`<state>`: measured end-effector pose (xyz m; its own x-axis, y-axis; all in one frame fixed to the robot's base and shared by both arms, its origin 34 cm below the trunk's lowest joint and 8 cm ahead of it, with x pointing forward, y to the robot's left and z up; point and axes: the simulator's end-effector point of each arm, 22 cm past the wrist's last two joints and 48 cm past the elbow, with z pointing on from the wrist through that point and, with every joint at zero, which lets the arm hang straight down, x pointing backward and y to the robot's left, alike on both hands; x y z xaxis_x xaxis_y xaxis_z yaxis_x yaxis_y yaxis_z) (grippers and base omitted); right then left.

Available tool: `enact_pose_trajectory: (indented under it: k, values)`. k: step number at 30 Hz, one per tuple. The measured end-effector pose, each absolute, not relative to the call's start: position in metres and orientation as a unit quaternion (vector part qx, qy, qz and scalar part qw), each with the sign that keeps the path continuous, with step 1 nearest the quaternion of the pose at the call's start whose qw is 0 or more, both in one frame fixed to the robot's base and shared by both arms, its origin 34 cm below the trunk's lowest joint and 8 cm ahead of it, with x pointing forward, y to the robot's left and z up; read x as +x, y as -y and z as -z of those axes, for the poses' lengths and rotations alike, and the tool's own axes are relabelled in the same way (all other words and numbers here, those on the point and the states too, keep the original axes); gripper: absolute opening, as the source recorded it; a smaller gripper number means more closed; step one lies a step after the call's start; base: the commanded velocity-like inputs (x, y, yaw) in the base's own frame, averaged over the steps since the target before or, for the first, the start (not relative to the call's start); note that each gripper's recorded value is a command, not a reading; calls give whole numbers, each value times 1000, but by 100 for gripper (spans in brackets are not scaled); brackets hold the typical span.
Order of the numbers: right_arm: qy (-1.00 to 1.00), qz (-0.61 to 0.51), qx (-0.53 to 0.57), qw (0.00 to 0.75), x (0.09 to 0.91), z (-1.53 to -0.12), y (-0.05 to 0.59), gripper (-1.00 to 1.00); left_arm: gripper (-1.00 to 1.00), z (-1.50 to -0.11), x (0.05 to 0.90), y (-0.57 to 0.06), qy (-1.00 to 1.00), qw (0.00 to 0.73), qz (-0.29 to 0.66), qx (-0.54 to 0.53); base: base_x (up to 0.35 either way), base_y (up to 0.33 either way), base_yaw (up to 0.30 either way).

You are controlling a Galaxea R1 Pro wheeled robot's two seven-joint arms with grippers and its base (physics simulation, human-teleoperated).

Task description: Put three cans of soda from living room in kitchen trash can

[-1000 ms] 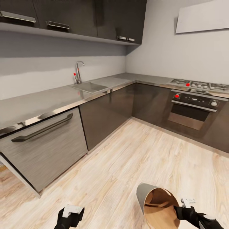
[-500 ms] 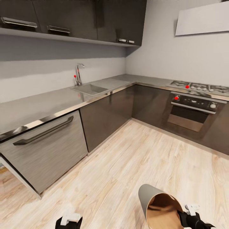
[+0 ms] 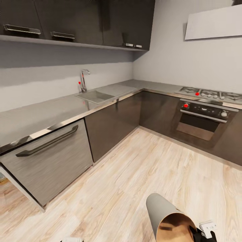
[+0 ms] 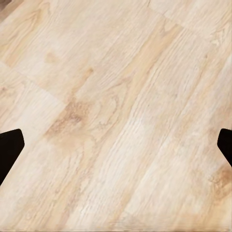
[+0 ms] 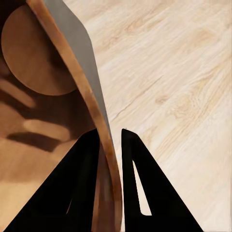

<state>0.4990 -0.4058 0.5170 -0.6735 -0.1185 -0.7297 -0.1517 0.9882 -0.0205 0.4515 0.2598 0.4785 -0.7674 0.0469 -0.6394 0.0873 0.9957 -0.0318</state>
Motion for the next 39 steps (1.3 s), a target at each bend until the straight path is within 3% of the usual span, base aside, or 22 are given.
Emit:
enact_pose_trajectory:
  k: [39]
  values:
    - [-921,-2,-48,387,414,-560,433,-100,100,-517,390,-284,-942,334,17,37,0,0,0]
